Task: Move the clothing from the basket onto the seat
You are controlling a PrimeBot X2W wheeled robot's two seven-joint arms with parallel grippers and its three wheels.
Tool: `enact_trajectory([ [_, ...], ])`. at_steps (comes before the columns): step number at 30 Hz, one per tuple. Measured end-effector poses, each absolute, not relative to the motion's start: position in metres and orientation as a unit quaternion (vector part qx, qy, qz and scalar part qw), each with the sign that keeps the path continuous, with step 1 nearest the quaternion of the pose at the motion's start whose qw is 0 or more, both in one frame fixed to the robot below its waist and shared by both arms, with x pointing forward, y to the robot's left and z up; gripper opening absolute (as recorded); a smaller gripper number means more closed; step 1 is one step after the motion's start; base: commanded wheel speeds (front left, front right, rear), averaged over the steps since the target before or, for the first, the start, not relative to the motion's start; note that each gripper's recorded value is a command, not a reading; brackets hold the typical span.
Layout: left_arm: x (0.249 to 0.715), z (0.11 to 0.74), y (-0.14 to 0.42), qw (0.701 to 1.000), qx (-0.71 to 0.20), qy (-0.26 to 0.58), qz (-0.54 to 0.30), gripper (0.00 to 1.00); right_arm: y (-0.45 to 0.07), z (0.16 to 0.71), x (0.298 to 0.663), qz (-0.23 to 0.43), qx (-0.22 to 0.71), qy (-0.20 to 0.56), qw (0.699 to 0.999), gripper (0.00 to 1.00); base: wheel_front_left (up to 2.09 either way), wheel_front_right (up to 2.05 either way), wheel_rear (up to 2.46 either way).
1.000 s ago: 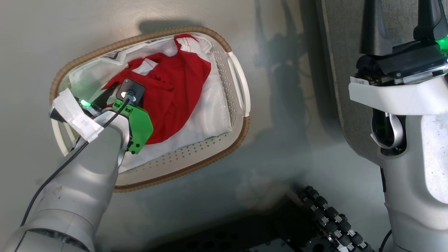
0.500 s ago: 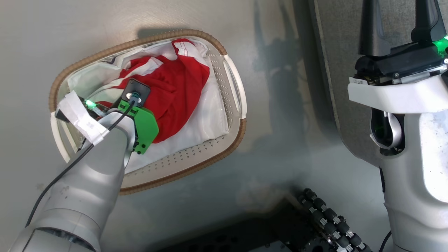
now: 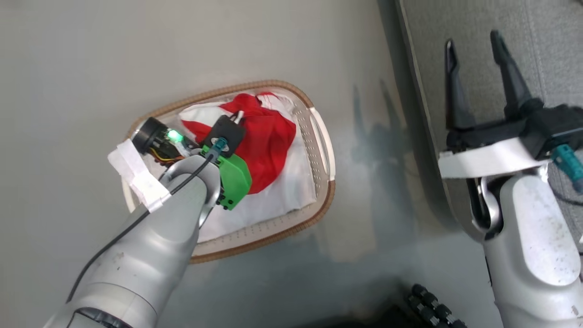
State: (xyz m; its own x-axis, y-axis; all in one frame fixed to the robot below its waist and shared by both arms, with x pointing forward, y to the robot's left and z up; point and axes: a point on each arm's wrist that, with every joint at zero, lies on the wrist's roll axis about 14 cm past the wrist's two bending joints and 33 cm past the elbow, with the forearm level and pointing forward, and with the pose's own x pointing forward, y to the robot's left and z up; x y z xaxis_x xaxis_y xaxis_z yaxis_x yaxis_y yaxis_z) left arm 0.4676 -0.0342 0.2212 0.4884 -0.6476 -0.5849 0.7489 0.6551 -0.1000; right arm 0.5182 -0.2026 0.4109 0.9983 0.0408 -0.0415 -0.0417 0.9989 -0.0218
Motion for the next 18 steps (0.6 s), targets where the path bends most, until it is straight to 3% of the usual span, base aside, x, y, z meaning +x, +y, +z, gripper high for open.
enact_trajectory([
  [7,0.489,0.322,-0.049,0.893,0.048,0.194,-0.404,0.0,-0.195,0.411,0.48,0.024,-0.003,0.056,0.998,1.0,0.0,0.0,0.0],
  [18,0.489,0.502,-0.051,0.911,0.041,0.016,-0.41,0.0,-0.16,0.452,0.426,0.067,0.012,0.037,0.997,1.0,0.0,0.0,0.0],
])
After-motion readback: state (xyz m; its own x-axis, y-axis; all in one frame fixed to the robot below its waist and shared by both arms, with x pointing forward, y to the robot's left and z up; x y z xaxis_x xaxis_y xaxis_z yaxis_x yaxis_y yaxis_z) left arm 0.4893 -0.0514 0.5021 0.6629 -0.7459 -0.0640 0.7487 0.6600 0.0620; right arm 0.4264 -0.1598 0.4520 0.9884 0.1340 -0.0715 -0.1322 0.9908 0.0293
